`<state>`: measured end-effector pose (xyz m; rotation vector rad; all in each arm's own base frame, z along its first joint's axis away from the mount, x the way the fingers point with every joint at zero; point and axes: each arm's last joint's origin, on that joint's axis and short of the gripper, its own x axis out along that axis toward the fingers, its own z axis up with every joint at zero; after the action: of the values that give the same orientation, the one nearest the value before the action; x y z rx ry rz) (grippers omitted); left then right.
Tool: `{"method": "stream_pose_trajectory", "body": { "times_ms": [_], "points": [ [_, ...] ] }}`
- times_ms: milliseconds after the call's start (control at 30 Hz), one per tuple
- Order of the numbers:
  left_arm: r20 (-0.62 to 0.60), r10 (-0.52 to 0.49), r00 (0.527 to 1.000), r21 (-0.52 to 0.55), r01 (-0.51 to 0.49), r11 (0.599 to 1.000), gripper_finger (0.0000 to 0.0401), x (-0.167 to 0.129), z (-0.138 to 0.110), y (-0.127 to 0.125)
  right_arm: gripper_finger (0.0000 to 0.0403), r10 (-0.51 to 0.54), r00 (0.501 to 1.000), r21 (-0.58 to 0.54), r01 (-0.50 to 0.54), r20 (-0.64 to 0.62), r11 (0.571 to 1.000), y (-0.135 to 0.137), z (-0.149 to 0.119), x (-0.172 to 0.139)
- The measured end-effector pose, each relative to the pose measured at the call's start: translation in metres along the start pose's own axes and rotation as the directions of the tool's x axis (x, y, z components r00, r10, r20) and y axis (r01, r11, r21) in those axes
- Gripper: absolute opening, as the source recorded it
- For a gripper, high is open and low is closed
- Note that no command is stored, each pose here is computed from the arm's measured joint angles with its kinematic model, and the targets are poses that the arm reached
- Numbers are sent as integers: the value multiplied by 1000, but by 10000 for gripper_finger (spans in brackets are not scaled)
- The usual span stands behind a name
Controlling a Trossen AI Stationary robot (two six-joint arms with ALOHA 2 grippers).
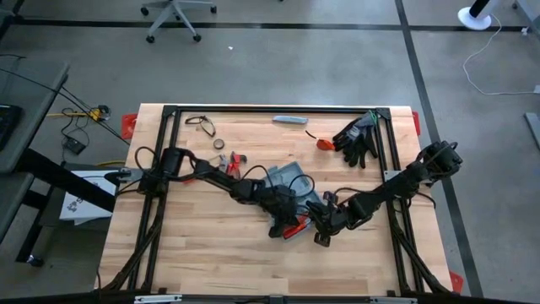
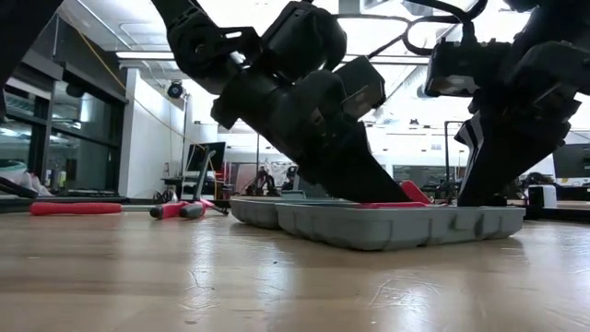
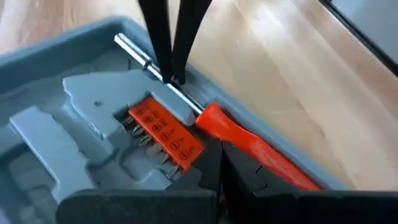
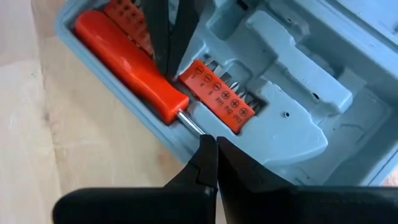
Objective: Prefit tool cases
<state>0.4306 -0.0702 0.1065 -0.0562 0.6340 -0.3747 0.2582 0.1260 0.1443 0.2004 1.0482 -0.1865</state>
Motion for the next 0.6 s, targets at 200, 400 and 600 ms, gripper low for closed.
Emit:
{"method": "stream_pose_trajectory", "body": {
  "times_ms": [200, 400, 600],
  "points": [
    [48, 2, 999, 23, -3, 1000, 0, -7, 12, -3, 0, -4, 1000, 6, 4, -4, 1000, 0, 0, 0],
    [50, -29, 998, 46, 27, 999, 0, -4, 12, -13, 0, -21, 1000, 0, 21, -22, 1000, -2, -2, 0],
    [20, -68, 997, -5, 68, 998, 0, 4, 1, -11, 0, -27, 999, 9, 28, -23, 1000, -5, 0, 1]
  ]
}}
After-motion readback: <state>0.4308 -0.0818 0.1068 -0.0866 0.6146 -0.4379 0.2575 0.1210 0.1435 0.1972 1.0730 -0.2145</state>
